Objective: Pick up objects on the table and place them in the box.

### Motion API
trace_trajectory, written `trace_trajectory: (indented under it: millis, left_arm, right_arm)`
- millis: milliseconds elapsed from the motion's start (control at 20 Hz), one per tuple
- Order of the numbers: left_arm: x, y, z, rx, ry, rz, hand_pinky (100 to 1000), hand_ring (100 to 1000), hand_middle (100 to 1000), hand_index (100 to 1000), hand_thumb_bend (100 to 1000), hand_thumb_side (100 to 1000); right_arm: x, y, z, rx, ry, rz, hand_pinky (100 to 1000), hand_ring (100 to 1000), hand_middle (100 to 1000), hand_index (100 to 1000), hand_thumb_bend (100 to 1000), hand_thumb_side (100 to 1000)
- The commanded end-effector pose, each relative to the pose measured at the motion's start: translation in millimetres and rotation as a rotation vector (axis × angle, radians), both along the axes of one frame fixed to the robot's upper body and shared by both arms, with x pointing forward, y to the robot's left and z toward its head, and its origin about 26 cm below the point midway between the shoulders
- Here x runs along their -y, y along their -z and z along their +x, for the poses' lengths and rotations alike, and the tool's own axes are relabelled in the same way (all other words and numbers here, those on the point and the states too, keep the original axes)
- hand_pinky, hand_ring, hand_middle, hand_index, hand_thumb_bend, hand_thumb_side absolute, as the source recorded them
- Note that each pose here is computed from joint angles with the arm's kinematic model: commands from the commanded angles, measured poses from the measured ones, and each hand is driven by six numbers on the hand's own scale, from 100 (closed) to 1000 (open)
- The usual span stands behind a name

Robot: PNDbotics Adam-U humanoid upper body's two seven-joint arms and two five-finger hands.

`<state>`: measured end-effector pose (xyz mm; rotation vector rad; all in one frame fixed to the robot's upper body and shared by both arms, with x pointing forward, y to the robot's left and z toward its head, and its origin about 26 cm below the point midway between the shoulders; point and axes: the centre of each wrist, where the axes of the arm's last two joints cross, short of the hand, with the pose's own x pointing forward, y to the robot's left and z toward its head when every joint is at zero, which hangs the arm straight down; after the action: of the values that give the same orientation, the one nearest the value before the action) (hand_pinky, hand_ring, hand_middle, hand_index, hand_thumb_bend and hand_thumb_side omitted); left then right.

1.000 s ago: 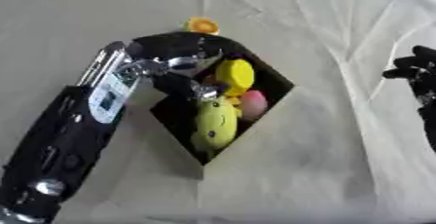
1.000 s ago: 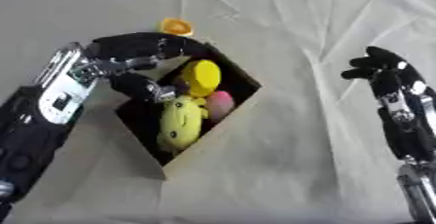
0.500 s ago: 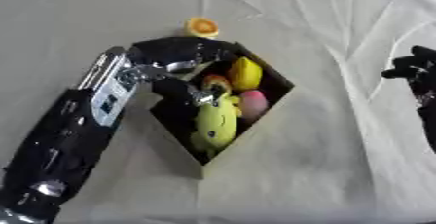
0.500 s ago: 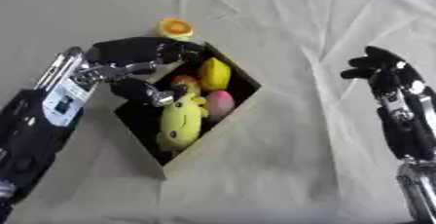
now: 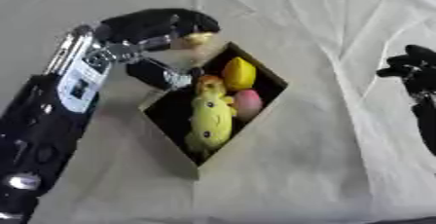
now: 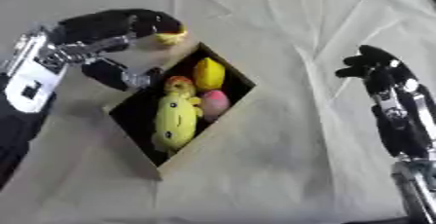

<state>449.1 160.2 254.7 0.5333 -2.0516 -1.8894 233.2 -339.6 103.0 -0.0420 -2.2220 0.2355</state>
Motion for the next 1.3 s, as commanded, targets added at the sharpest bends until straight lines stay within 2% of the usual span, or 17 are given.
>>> trace_trajectory:
  millis: [50, 250, 300, 700, 1200, 1300]
  left_arm:
    - [-34.4, -25.5, 12.0, 0.001, -0.111, -0.03, 1000, 1000, 930, 1000, 130, 684]
    - [-46.2, -27.5, 28.2, -0.037, -0.146, 0.011, 1000, 1000, 923, 1000, 122, 706]
    - [-45.8, -28.2, 30.9, -0.042, -0.14, 0.018, 1000, 1000, 918, 1000, 100, 724]
    - [-39.9, -28.5, 41.3, -0.065, -0.07, 0.084, 1000, 1000, 914, 1000, 100, 778]
    - [-35.6, -23.2, 46.4, -0.081, -0.043, 0.118, 1000, 1000, 900, 1000, 100, 760]
    - [-35.0, -23.5, 47.1, -0.076, -0.042, 0.132, 1000, 1000, 902, 998, 127, 736]
  right_arm:
    - [3.3, -8.3, 0.1, 0.033, -0.003, -0.02, 1000, 697, 707, 858, 100, 632]
    - [1.6, -10.3, 2.5, 0.043, -0.011, -0.02, 1000, 697, 707, 858, 100, 636]
    - [1.1, -11.3, 3.4, 0.046, -0.013, -0.02, 1000, 697, 707, 858, 100, 636]
    - [-3.3, -18.7, 10.5, 0.07, -0.036, -0.025, 1000, 697, 706, 859, 100, 642]
    - [-8.7, -28.3, 18.7, 0.1, -0.063, -0.03, 1000, 697, 706, 859, 100, 646]
    - [-9.2, -30.1, 19.9, 0.102, -0.073, -0.029, 1000, 697, 705, 859, 100, 647]
